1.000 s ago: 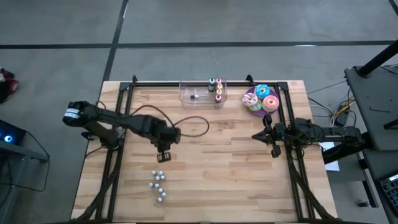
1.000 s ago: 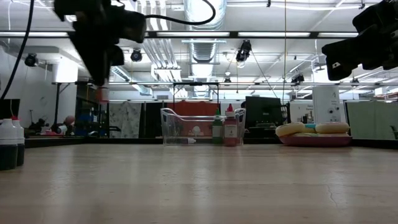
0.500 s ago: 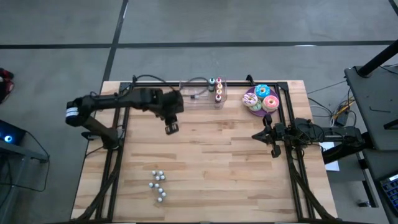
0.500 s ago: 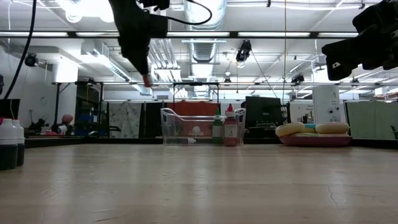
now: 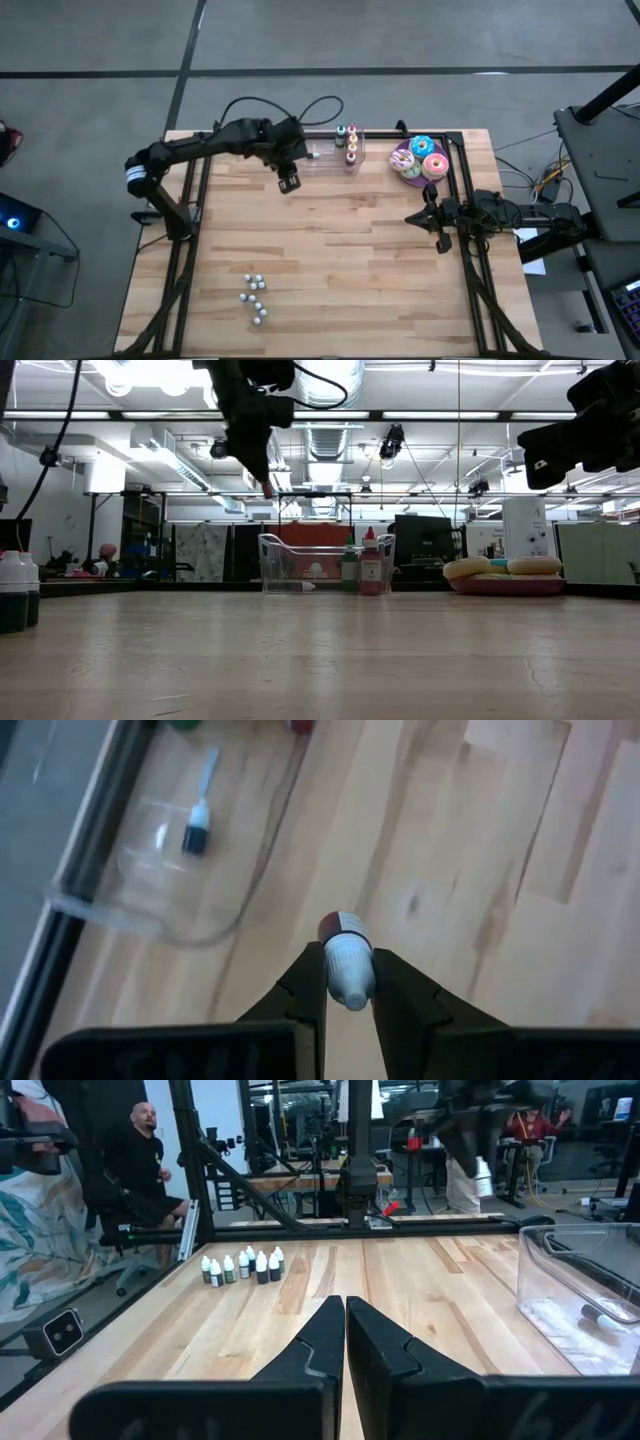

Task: Pick & Place food coloring
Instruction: Put the small orange food coloring bottle into the transparent bin, then put the top small green coloring bottle into the transparent bin

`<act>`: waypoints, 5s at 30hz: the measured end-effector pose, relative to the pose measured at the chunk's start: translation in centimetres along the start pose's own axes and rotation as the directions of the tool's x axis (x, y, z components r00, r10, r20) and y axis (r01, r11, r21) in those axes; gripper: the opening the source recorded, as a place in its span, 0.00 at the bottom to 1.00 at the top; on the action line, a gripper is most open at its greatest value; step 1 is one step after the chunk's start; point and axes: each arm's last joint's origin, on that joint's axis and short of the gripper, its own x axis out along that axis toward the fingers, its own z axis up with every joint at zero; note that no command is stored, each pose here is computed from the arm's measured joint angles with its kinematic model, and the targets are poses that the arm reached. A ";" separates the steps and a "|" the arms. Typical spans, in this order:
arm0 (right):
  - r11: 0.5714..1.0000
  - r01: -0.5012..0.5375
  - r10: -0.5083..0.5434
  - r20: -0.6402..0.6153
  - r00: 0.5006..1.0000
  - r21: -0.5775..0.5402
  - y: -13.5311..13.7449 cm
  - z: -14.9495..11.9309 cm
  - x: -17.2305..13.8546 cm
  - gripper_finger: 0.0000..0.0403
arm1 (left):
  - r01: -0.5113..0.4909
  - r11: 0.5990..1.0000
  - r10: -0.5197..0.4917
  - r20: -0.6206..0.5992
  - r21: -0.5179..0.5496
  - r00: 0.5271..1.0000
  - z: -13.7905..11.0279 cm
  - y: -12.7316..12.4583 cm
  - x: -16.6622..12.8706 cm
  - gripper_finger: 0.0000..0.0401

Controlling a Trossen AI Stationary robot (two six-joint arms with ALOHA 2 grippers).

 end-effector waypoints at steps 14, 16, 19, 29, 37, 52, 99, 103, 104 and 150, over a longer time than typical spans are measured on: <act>1.000 0.000 0.000 0.000 1.000 0.000 0.0 0.0 0.0 0.02 | -0.014 1.000 0.014 -0.041 0.022 0.999 5.4 4.7 3.0 0.09; 1.000 0.001 -0.001 0.000 1.000 0.000 0.0 0.0 0.0 0.02 | -0.016 1.000 0.017 -0.043 0.020 0.999 6.0 5.5 3.2 0.09; 1.000 0.001 -0.001 0.000 1.000 0.000 0.0 0.0 0.0 0.02 | -0.016 1.000 0.017 -0.038 0.017 0.999 6.9 6.7 3.7 0.09; 1.000 0.000 0.000 0.000 1.000 0.000 0.0 0.0 0.0 0.02 | -0.008 1.000 0.007 -0.097 -0.005 0.995 7.7 8.1 7.8 0.09; 1.000 0.000 0.000 -0.001 1.000 0.000 0.0 0.0 0.0 0.02 | -0.003 1.000 0.004 -0.115 0.012 0.993 7.7 8.2 9.5 0.09; 1.000 0.000 0.000 0.000 1.000 0.000 0.0 0.0 0.0 0.02 | 0.005 0.999 0.000 -0.133 0.035 0.991 7.7 8.6 11.8 0.09; 1.000 0.000 0.000 0.000 1.000 0.000 0.0 0.0 0.0 0.02 | 0.044 0.999 -0.036 -0.339 0.017 0.940 4.8 8.8 16.1 0.10; 1.000 0.000 0.000 0.000 1.000 0.000 0.0 0.0 0.0 0.02 | 0.047 0.999 -0.037 -0.339 0.023 0.940 4.8 8.8 16.1 0.15; 1.000 0.000 0.000 0.000 1.000 0.000 0.0 0.0 0.0 0.02 | 0.047 0.999 -0.037 -0.339 0.023 0.940 4.8 8.8 16.1 0.17; 1.000 0.000 0.000 0.000 1.000 0.000 0.0 0.0 0.0 0.02 | 0.039 0.999 -0.036 -0.180 0.014 0.983 8.9 4.2 4.6 0.24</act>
